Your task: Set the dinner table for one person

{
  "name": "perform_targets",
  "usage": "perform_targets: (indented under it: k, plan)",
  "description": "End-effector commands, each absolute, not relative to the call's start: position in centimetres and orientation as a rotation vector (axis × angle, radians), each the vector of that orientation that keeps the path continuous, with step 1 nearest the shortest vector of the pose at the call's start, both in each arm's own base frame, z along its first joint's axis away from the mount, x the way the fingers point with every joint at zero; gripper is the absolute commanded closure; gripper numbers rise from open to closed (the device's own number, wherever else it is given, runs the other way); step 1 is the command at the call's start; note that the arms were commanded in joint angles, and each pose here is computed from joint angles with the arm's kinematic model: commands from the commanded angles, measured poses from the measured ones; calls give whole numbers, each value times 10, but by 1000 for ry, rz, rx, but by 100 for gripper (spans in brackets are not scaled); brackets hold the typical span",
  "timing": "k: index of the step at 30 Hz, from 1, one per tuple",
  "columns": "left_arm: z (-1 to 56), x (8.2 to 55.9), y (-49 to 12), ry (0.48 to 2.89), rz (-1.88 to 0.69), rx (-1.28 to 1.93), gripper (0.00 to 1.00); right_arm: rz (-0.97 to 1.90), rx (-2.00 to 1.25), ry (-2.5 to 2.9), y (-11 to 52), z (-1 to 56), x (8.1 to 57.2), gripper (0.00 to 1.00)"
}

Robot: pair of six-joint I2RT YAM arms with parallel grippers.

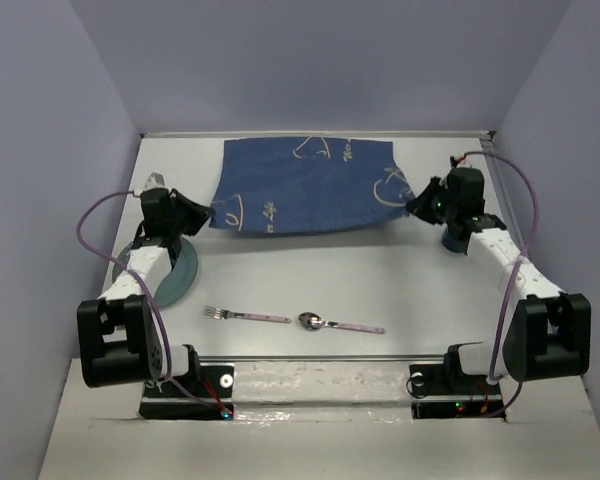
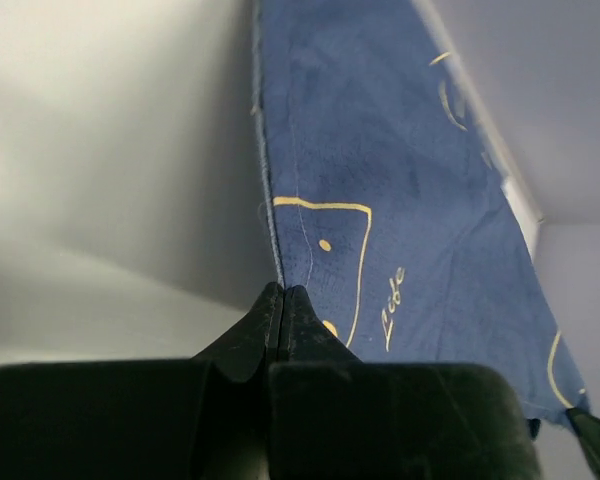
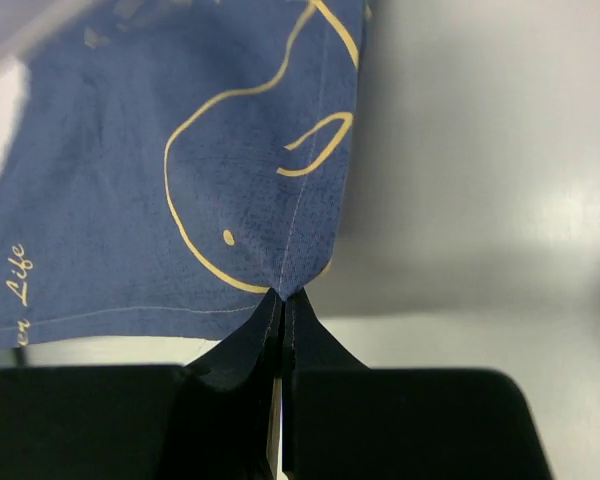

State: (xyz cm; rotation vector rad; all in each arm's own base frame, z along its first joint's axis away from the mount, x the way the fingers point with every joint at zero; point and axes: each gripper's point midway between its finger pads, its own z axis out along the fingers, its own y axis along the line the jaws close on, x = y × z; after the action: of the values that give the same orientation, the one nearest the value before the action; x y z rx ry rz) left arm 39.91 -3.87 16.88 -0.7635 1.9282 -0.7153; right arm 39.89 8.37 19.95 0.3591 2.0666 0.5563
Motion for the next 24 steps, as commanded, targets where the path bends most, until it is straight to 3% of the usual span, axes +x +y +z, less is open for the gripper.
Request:
perform_targets:
  k: [1,9,15,24]
  plan:
    - [145,391,-41,1921,-742,-744,100,589,407,2106,86,152,381,100]
    - [78,345,-35,2065,-624,-798,100,593,518,2304,87,70,329,100]
    - [61,314,-34,2103,-588,-827,100,596,594,2341,84,47,293,100]
    - [58,284,-31,2112,-542,-835,100,515,619,2332,72,51,279,100]
